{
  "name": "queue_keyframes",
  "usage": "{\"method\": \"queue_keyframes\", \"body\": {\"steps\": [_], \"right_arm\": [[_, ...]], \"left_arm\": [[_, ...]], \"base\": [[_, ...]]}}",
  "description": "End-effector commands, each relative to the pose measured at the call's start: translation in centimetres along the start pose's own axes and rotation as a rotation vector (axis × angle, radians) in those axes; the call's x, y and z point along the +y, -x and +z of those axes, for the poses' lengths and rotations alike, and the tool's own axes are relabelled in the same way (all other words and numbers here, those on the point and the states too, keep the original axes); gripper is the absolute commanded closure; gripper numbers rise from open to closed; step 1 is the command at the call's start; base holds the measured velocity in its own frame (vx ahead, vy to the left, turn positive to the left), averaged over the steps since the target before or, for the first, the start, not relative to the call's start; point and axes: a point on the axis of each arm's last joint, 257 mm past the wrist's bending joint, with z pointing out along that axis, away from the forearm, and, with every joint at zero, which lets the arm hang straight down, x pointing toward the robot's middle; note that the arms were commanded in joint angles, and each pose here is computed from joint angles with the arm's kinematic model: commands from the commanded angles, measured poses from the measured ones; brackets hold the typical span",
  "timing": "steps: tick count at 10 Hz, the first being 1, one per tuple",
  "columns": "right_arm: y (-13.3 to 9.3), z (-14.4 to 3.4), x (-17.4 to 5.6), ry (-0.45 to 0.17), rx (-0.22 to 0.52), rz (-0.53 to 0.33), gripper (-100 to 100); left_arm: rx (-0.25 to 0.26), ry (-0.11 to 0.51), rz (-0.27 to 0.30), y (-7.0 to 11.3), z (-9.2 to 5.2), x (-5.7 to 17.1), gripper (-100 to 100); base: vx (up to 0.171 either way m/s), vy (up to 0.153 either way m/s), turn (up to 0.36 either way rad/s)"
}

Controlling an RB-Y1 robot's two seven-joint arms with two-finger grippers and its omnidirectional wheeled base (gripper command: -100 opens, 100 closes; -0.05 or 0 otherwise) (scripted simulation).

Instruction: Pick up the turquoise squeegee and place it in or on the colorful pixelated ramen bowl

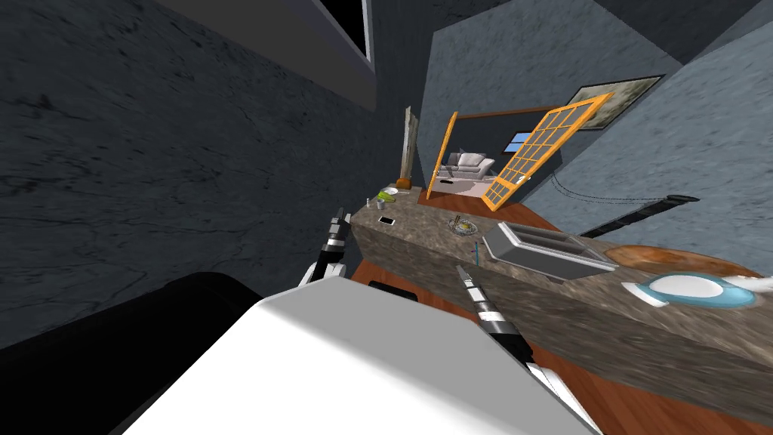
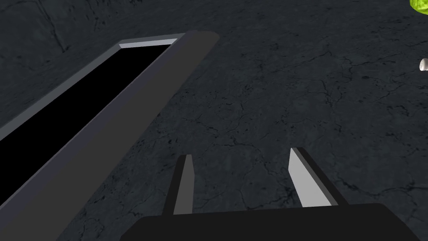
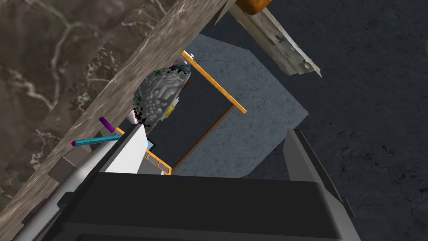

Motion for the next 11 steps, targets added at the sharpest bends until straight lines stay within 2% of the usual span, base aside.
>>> {"method": "queue_keyframes", "body": {"steps": [1, 2, 4, 5, 6, 7, 8, 9, 10, 11], "right_arm": [[-1.4, -2.6, -3.3, -0.066, 0.078, -0.05, -100], [-1.5, -2.8, -3.7, -0.073, 0.081, -0.05, -100], [-3.1, -6.8, -9.1, -0.183, 0.197, -0.111, -100], [-2.9, -6.9, -9.1, -0.182, 0.205, -0.121, -100], [-3.4, -9.0, -11.5, -0.231, 0.262, -0.148, -100], [-3.3, -9.2, -11.7, -0.235, 0.267, -0.153, -100], [-3.5, -11.4, -13.8, -0.28, 0.322, -0.178, -100], [-3.5, -11.6, -14.2, -0.287, 0.328, -0.182, -100], [-3.6, -14.1, -16.5, -0.34, 0.38, -0.2, -100], [-3.4, -14.1, -16.5, -0.338, 0.388, -0.21, -100]], "left_arm": [[0.0, 0.0, 0.0, 0.0, 0.0, 0.0, 0], [0.0, 0.0, 0.0, 0.0, 0.0, 0.0, 0], [0.0, 0.0, 0.0, 0.0, 0.0, 0.0, 0], [0.0, 0.0, 0.0, 0.0, 0.0, 0.0, 0], [0.0, 0.0, 0.0, 0.0, 0.0, 0.0, 0], [0.0, 0.0, 0.0, 0.0, 0.0, 0.0, 0], [0.0, 0.0, 0.0, 0.0, 0.0, 0.0, 0], [0.0, 0.0, 0.0, 0.0, 0.0, 0.0, 0], [0.0, 0.0, 0.0, 0.0, 0.0, 0.0, 0], [0.0, 0.0, 0.0, 0.0, 0.0, 0.0, 0]], "base": [[-0.032, 0.065, 0.157], [-0.015, 0.046, 0.072], [-0.024, 0.086, 0.217], [-0.027, 0.072, 0.043], [-0.022, 0.068, 0.116], [-0.014, 0.053, 0.077], [-0.014, 0.056, 0.138], [-0.006, 0.042, 0.104], [0.001, 0.056, 0.169], [-0.006, 0.043, 0.064]]}}
